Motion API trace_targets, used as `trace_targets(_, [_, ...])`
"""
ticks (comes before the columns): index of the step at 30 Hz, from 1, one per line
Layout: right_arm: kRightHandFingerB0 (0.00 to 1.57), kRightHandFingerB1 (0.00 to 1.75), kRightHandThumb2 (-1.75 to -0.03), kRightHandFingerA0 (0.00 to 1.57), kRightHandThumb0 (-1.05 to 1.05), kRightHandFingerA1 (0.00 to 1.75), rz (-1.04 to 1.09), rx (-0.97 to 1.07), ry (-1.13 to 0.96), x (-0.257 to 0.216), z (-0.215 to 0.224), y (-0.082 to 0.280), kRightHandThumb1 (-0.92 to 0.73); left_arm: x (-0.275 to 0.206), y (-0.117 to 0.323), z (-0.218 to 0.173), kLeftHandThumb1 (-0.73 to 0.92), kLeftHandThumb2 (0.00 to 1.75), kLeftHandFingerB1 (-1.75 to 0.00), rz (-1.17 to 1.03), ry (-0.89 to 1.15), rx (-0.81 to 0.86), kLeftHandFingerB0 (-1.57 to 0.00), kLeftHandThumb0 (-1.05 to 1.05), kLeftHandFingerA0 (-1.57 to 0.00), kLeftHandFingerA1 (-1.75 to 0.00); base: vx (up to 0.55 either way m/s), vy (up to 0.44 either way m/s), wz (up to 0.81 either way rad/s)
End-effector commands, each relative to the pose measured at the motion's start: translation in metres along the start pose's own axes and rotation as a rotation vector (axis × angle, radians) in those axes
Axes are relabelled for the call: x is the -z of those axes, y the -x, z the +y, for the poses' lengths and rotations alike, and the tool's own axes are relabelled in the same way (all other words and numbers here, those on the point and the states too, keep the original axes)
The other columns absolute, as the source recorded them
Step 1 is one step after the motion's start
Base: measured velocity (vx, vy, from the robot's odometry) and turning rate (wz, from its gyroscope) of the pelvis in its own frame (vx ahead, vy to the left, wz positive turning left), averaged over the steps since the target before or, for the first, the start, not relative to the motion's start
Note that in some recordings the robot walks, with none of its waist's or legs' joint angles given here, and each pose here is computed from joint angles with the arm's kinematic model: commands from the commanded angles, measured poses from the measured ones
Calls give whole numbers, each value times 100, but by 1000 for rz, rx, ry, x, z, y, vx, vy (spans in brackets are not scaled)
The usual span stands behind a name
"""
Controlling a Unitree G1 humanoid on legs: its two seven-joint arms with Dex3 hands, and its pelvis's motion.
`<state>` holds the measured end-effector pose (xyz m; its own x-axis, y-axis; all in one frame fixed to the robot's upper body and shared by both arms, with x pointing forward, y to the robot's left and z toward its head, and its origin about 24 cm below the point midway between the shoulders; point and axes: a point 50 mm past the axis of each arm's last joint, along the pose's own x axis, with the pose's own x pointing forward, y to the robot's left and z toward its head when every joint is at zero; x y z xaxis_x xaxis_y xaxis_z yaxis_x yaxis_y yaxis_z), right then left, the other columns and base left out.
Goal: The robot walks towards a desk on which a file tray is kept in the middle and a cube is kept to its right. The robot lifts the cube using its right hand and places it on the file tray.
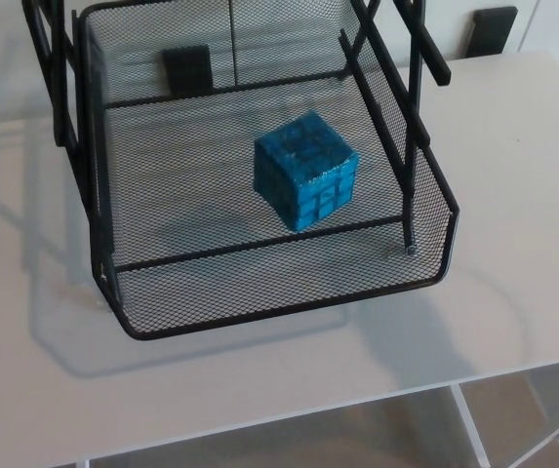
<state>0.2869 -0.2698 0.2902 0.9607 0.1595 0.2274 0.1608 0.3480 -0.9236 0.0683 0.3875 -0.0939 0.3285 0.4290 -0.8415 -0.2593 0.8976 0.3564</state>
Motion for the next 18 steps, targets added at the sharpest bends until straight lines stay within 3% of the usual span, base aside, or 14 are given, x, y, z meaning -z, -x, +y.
trace_targets(1, [36,49,-81,46,-46,65,936,1132,-548,207,37,296,-49,5,5,15,33,171,-114,0,-21,-46,-54,-77,-67,-122,0,0,0])
trace_targets(2, [34,50,-81,47,-39,68,962,1141,-533,207,43,300,-50,6,5,16,33,167,-113,0,-31,-47,-55,-79,-67,-120,0,0,0])
trace_targets(3, [35,37,-60,45,-36,59,1037,1154,-594,209,61,310,-62,8,6,18,32,167,-113,1,-35,-41,-54,-80,-68,-120,0,0,0])
trace_targets(4, [32,36,-58,41,-34,61,1088,1156,-642,211,75,317,-61,8,6,19,30,169,-113,5,-23,-44,-54,-77,-69,-121,0,0,0])
trace_targets(6, [35,34,-59,48,-37,60,1176,1150,-662,213,87,322,-61,8,6,20,31,168,-114,7,-23,-50,-55,-79,-71,-121,0,0,0])
trace_targets(7, [34,34,-58,46,-34,62,1183,1167,-722,212,93,324,-60,8,6,20,27,167,-122,9,-24,-54,-49,-76,-67,-129,0,0,0])
trace_targets(8, [31,34,-60,55,-35,74,1185,1131,-699,210,100,326,-64,7,5,19,29,170,-114,11,-24,-60,-56,-75,-70,-122,0,0,0])
trace_targets(9, [31,32,-59,35,-33,52,1219,1114,-696,211,106,331,-64,7,5,19,28,168,-114,10,-24,-58,-57,-74,-68,-122,0,0,0])
trace_targets(12, [32,32,-59,33,-35,51,1297,1110,-676,215,114,343,-63,9,6,18,28,168,-115,12,-31,-45,-56,-77,-68,-122,0,0,0])
trace_targets(13, [17,46,-85,30,-51,59,1405,1056,-551,215,115,347,-53,10,5,17,26,165,-121,21,-43,-58,-51,-79,-70,-129,0,0,0])
trace_targets(16, [13,46,-91,30,-57,61,1500,1014,-547,215,111,357,-61,11,6,18,27,166,-119,12,-71,-46,-56,-82,-74,-128,0,0,0])
trace_targets(17, [9,46,-92,23,-56,63,1482,1037,-584,215,112,359,-64,10,6,18,30,165,-116,14,-57,-50,-59,-81,-73,-123,0,0,0])
trace_targets(18, [16,35,-62,32,-49,83,1473,1071,-593,214,113,362,-79,10,6,17,26,166,-124,17,-54,-51,-53,-77,-70,-130,0,0,0])
